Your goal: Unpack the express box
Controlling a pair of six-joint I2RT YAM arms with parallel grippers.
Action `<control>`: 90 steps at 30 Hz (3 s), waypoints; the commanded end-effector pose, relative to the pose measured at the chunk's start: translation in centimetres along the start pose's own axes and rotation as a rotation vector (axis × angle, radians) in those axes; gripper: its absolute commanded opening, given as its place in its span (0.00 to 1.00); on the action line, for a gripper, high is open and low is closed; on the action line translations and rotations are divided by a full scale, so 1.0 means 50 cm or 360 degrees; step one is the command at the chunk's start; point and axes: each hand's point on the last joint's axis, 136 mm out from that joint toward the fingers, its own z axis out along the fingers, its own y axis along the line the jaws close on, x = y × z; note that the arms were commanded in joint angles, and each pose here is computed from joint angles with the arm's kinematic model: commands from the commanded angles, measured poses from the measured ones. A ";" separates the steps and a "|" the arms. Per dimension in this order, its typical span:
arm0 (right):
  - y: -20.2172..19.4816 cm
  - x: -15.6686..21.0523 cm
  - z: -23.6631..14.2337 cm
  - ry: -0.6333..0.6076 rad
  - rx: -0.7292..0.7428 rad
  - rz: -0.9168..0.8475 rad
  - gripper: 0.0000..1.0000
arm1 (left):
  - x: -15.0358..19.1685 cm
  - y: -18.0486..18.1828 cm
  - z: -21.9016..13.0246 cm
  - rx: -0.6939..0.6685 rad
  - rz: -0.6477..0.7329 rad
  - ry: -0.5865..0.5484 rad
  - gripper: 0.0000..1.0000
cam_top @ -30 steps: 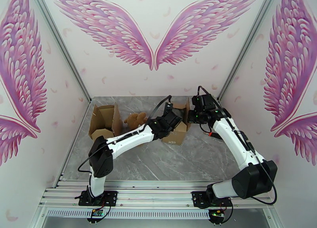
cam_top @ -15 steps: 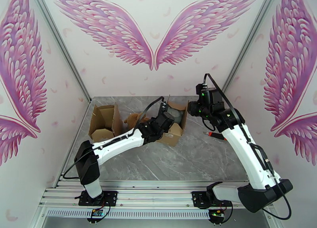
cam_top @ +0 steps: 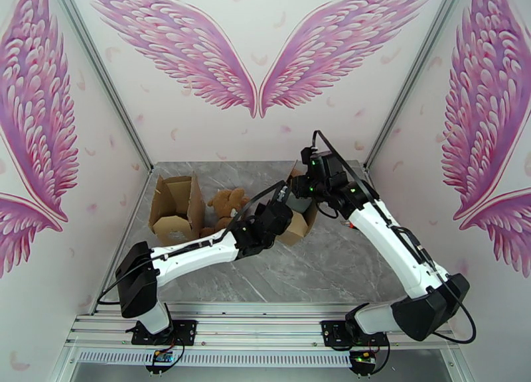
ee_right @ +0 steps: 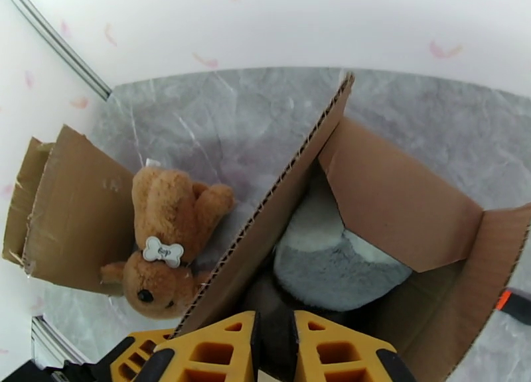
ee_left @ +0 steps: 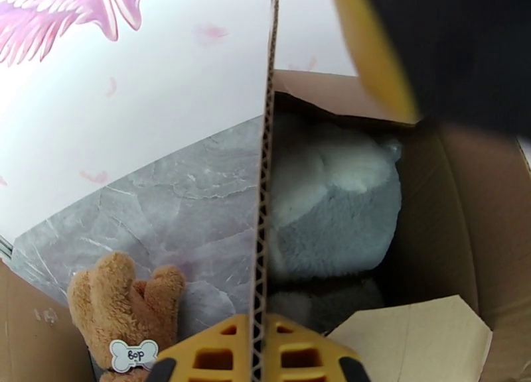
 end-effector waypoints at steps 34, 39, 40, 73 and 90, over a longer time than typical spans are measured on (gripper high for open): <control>-0.092 0.163 0.219 -0.0031 0.0178 0.0741 0.86 | -0.043 -0.052 -0.060 0.0280 -0.0210 -0.0273 0.00; -0.094 0.167 0.240 -0.0148 0.0104 0.0865 0.82 | -0.028 -0.054 -0.047 0.0302 -0.0244 -0.0233 0.00; -0.087 0.164 0.248 -0.0164 0.0062 0.0863 0.80 | -0.023 -0.056 -0.045 0.0312 -0.0243 -0.0225 0.00; 0.028 0.109 0.097 -0.0412 -0.0556 0.0484 0.00 | 0.023 0.119 -0.017 0.0102 -0.0466 -0.0100 0.00; -0.008 0.164 0.223 -0.0156 -0.0239 0.0693 0.58 | -0.014 -0.084 -0.091 0.0458 0.0039 -0.0296 0.00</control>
